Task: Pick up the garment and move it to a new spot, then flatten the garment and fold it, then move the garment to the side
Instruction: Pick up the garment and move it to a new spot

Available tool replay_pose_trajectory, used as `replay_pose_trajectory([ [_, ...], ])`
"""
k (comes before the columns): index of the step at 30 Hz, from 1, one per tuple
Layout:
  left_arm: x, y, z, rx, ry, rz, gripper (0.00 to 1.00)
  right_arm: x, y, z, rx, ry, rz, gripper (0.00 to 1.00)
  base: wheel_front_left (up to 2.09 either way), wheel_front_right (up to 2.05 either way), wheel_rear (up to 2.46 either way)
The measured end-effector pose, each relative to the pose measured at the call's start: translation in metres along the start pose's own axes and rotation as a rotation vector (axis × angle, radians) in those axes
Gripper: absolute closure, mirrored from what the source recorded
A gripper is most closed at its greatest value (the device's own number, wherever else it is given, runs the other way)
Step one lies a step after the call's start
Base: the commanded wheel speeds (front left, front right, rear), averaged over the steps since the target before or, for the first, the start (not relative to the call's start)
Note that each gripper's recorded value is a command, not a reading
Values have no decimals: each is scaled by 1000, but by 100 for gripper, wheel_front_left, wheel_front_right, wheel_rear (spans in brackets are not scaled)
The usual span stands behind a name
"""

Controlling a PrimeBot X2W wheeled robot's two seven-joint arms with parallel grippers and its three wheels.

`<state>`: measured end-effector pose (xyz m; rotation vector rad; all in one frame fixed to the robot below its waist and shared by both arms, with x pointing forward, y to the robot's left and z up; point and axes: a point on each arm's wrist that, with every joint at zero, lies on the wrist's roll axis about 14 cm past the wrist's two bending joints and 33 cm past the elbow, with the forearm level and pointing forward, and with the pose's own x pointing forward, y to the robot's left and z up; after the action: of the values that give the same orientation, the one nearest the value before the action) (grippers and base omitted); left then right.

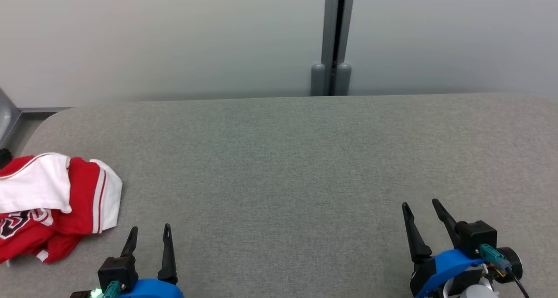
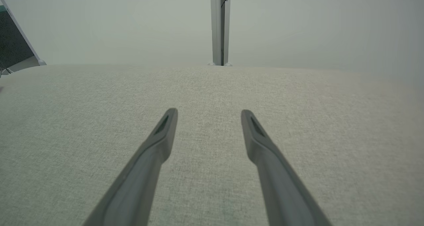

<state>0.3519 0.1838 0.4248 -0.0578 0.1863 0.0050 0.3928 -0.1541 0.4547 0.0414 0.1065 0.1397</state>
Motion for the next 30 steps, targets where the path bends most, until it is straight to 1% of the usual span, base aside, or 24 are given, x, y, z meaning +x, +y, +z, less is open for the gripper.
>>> replay_pose_trajectory([
  [4,-11,21,-2,-18,1,71,0,12,26,-1,-5,6,77,0,0,0,0],
  [8,-29,46,-7,-38,6,160,0,25,64,-2,-6,11,186,0,0,0,0],
  [9,-35,53,-9,-44,9,187,0,28,74,-2,-7,12,216,0,0,0,0],
  [10,-49,69,-16,-55,22,246,0,34,98,-2,-14,14,285,0,0,0,0],
  [15,-85,106,-29,-88,43,394,0,41,154,-9,-24,37,445,0,0,0,0],
  [19,-115,130,-40,-115,65,512,0,38,194,-16,-30,56,565,0,0,0,0],
  [22,-133,141,-48,-132,83,575,0,34,213,-24,-35,76,628,0,0,0,0],
  [24,-139,146,-49,-137,87,599,0,33,220,-27,-34,84,650,0,0,0,0],
  [27,-140,147,-51,-137,98,606,0,35,225,-29,-34,89,666,0,0,0,0],
  [30,-131,149,-46,-135,87,598,0,36,222,-34,-42,99,670,0,0,0,0],
])
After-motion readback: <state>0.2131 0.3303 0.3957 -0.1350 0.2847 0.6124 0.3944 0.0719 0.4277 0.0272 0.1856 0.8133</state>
